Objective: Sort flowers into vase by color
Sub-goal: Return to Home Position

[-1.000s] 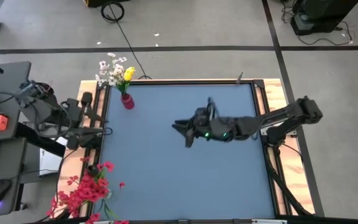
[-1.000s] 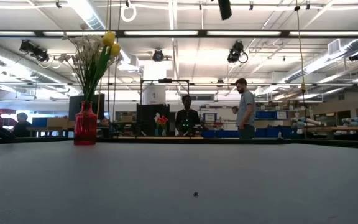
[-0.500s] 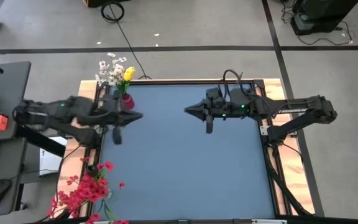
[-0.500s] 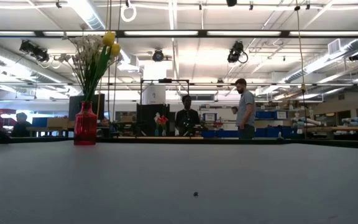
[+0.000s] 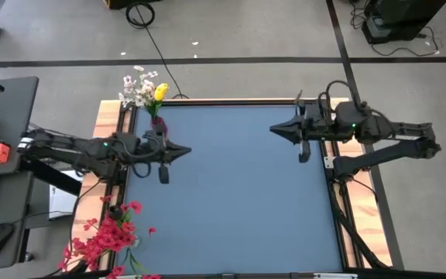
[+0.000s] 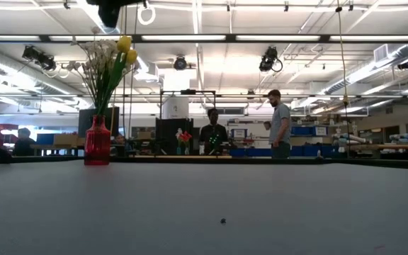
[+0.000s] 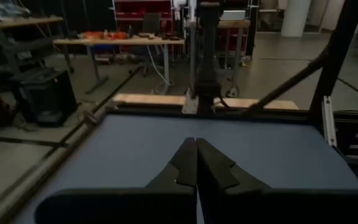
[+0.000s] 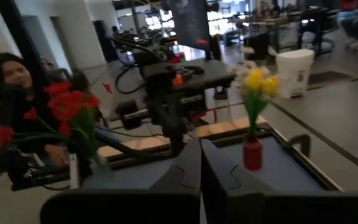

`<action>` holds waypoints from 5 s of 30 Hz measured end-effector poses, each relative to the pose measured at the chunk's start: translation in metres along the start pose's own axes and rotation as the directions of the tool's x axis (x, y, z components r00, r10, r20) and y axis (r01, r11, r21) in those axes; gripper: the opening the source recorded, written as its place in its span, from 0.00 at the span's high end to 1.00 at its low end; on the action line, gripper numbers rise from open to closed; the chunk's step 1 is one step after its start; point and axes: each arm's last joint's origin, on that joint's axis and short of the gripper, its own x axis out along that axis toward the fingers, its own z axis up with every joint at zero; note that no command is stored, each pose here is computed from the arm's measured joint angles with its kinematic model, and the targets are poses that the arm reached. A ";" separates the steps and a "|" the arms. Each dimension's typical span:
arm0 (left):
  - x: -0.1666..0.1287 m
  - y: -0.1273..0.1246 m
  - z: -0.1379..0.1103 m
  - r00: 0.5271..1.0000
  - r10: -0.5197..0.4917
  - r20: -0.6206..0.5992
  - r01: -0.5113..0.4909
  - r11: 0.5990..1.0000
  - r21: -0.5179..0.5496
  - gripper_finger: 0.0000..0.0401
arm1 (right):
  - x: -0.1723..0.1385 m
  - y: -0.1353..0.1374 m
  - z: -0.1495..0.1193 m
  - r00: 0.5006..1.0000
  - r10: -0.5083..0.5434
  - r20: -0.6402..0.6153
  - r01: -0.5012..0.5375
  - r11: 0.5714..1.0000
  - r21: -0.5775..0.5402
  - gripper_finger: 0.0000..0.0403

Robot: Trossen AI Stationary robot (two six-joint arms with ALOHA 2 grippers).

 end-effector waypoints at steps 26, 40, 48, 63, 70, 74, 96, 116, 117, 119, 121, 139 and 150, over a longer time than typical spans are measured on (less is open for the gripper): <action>-0.049 0.019 -0.077 0.991 0.019 0.129 -0.012 0.999 -0.052 1.00 | -0.040 -0.038 -0.151 0.980 -0.072 0.188 0.069 0.997 0.021 0.99; -0.062 0.018 -0.110 0.983 0.016 0.185 0.002 0.995 -0.101 1.00 | -0.069 -0.051 -0.185 0.973 -0.214 0.089 0.216 0.976 -0.005 1.00; -0.059 0.018 -0.133 0.981 0.015 0.195 0.007 0.993 -0.114 1.00 | -0.063 -0.056 -0.214 0.977 -0.196 0.084 0.192 0.980 0.050 1.00; -0.062 0.013 -0.146 0.982 -0.037 0.186 0.055 0.994 -0.090 1.00 | -0.061 -0.057 -0.223 0.991 -0.114 0.069 0.110 0.993 0.048 1.00; -0.063 0.008 -0.149 0.986 -0.068 0.155 0.083 0.992 -0.094 1.00 | -0.058 -0.060 -0.240 0.986 -0.078 0.145 0.066 0.994 0.087 0.99; -0.064 0.006 -0.151 0.990 -0.046 0.132 0.057 0.995 -0.085 1.00 | -0.058 -0.060 -0.242 0.987 -0.076 0.139 0.067 0.996 0.065 0.99; -0.073 0.009 -0.155 0.993 -0.023 0.119 0.029 0.998 -0.048 1.00 | -0.061 -0.058 -0.240 0.988 -0.025 0.150 0.023 1.000 0.012 0.99; -0.080 0.007 -0.154 0.987 -0.067 0.147 0.068 0.998 -0.002 1.00 | -0.069 -0.060 -0.244 0.989 -0.043 0.141 0.048 0.998 -0.028 0.99; -0.080 0.007 -0.154 0.987 -0.067 0.147 0.068 0.998 -0.001 1.00 | -0.069 -0.060 -0.245 0.990 -0.034 0.133 0.039 0.999 -0.031 0.99; -0.080 0.007 -0.155 0.988 -0.068 0.141 0.070 0.997 -0.014 1.00 | -0.069 -0.060 -0.245 0.992 -0.026 0.123 0.029 0.999 -0.027 0.99; -0.079 0.007 -0.155 0.988 -0.069 0.135 0.071 0.997 -0.011 1.00 | -0.069 -0.060 -0.246 0.993 -0.028 0.117 0.031 0.999 -0.025 0.99; -0.079 0.006 -0.156 0.989 -0.071 0.128 0.078 0.996 -0.049 0.94 | -0.069 -0.060 -0.246 0.993 -0.027 0.118 0.030 0.999 -0.022 0.92; -0.079 0.006 -0.156 0.989 -0.072 0.128 0.078 0.996 -0.048 0.94 | -0.069 -0.060 -0.246 0.993 -0.027 0.118 0.030 0.999 -0.022 0.92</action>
